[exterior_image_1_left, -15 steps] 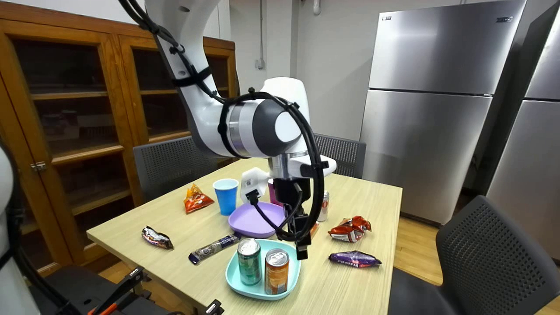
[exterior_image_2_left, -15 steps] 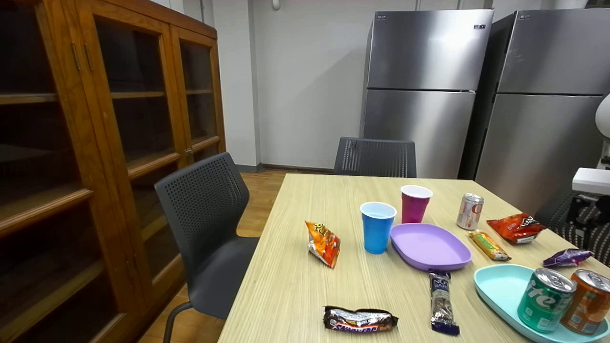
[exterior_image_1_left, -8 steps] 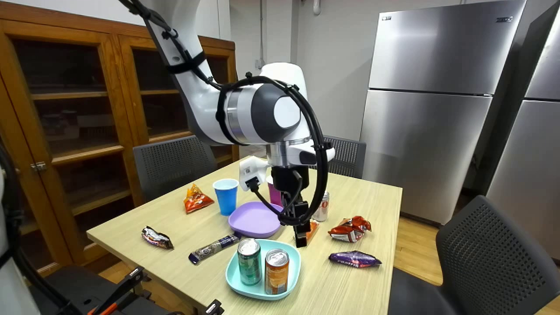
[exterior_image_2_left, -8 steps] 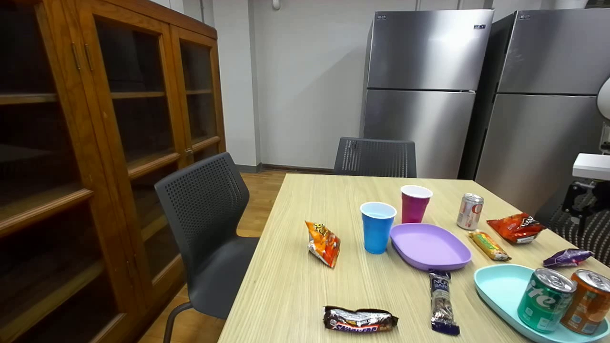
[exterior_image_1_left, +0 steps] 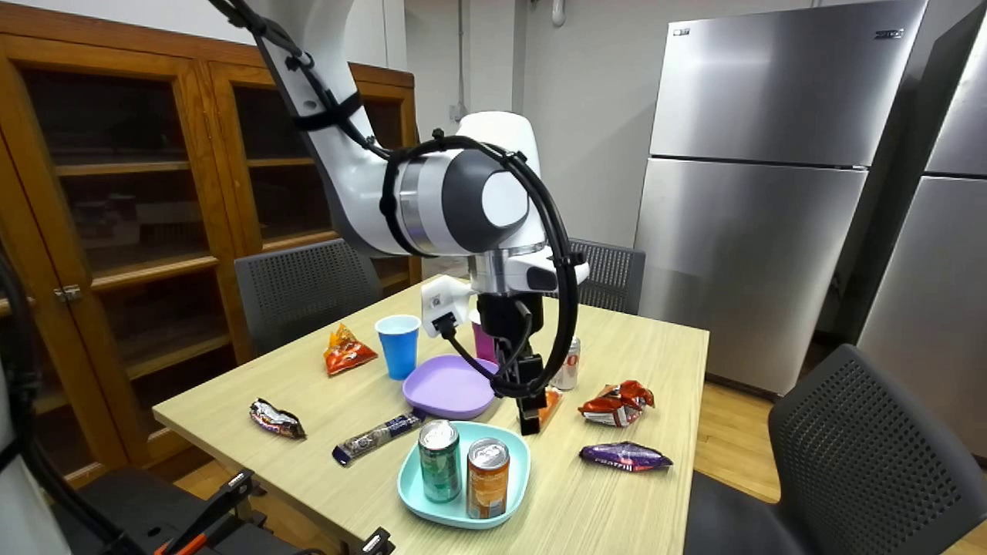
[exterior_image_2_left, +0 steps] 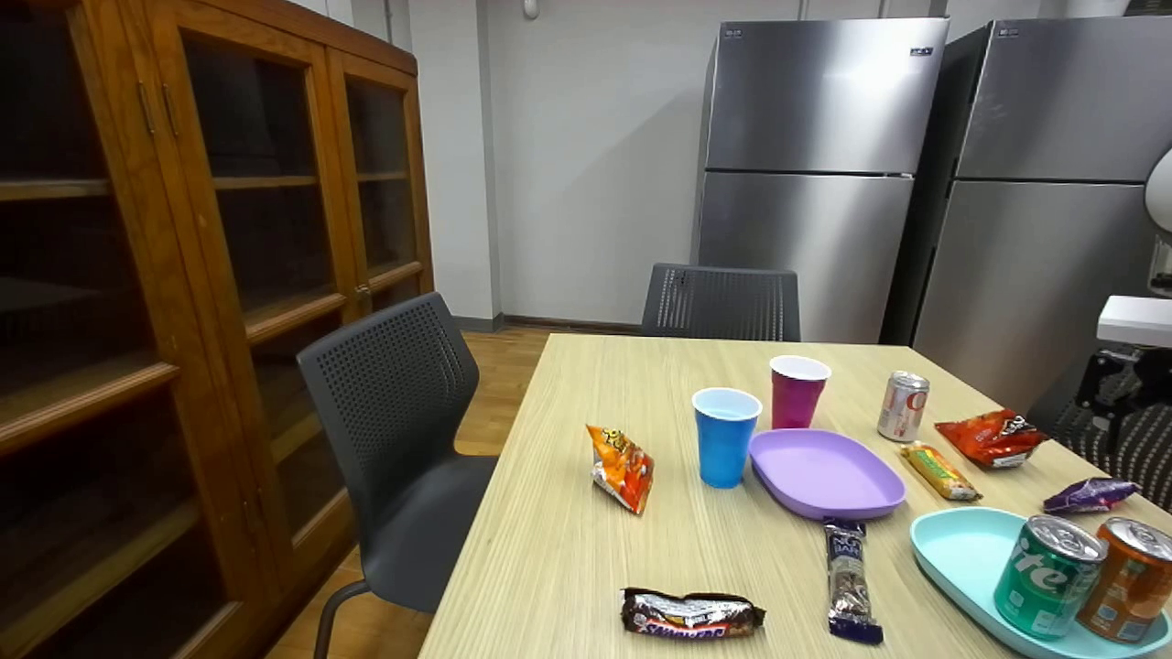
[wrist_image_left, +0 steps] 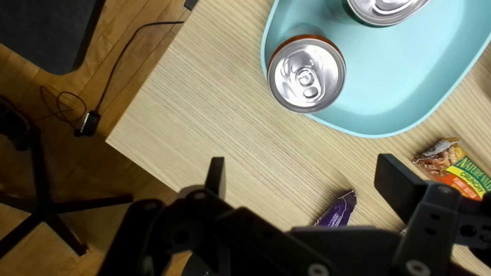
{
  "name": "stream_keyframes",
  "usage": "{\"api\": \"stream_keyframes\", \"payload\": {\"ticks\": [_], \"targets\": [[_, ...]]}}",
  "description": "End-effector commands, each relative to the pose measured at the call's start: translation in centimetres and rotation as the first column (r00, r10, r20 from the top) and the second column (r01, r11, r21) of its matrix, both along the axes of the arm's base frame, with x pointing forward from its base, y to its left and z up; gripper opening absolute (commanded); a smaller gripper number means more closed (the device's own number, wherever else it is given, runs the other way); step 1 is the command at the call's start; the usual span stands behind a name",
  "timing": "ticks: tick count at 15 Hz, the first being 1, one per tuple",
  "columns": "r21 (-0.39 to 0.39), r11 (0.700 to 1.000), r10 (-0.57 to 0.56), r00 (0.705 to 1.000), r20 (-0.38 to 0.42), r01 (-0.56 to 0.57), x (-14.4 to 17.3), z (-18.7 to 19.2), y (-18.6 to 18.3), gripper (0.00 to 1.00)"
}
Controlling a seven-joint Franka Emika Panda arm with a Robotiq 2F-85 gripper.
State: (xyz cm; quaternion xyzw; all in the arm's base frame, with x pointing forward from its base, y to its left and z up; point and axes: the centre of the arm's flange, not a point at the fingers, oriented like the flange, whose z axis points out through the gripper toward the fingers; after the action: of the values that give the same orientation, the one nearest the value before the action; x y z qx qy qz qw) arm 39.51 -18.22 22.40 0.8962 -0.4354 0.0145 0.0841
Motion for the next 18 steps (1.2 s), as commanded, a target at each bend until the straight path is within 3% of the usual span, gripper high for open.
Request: {"api": "stream_keyframes", "payload": {"ticks": [1, 10, 18], "targets": [[-0.019, 0.999, 0.050, 0.999, 0.021, -0.050, 1.5, -0.4, 0.4, 1.00], [-0.060, 0.975, 0.213, 0.977, -0.020, -0.213, 8.2, -3.6, 1.0, 1.00], [-0.017, 0.897, 0.441, 0.897, -0.019, -0.442, 12.9, -7.4, 1.2, 1.00]]}}
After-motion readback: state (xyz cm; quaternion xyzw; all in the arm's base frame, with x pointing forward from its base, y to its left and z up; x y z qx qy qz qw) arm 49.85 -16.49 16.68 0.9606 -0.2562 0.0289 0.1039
